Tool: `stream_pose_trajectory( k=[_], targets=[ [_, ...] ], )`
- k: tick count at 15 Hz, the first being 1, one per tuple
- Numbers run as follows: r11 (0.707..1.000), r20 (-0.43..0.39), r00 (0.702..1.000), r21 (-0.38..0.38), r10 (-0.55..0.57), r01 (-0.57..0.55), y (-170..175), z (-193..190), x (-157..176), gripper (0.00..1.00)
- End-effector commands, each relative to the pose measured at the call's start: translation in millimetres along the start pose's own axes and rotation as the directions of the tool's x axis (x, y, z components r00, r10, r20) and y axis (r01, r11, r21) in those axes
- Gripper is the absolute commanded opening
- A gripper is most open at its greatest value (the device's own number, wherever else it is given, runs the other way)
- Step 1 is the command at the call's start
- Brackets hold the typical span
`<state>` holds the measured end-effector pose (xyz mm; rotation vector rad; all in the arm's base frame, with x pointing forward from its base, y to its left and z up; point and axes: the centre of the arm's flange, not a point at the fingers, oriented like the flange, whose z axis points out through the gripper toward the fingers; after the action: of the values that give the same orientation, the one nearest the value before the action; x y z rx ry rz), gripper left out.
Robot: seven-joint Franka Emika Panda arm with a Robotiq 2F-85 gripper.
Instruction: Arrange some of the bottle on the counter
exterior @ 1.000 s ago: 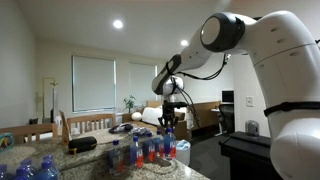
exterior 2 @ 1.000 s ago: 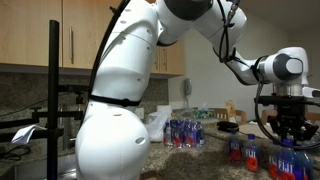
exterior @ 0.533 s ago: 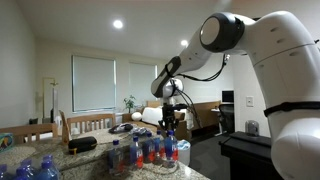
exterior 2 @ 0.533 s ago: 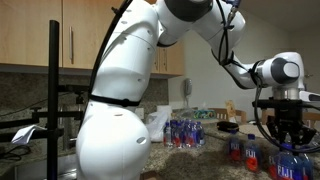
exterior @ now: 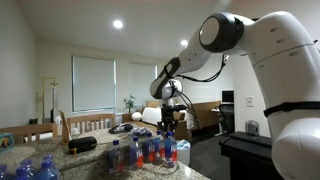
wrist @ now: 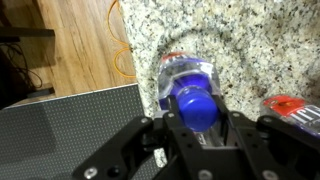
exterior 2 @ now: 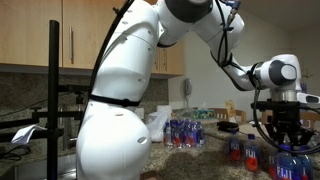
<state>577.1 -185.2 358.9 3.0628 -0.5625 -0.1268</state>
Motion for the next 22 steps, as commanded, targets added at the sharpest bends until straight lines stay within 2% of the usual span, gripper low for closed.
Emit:
stream_pose_trajectory(
  k=[1,16,17,18,22],
  targets=[
    [1.0,-0.044,0.999,-0.012,-0.015,0.015,1.5,-3.1,-5.0,0.14],
    [0.997,-0.011,0.998,-0.048,-0.068,0.067,0.1,11.7,-1.6,0.14],
    [0.997,-0.013,0.998,-0.046,-0.067,0.067,0.1,11.5,-1.7,0.43],
    [0.997,-0.013,0.998,-0.045,-0.067,0.066,0.2,11.0,-1.9,0.61],
    [0.997,-0.025,0.998,-0.045,-0.065,0.064,0.4,4.0,-2.6,0.86]
  ],
)
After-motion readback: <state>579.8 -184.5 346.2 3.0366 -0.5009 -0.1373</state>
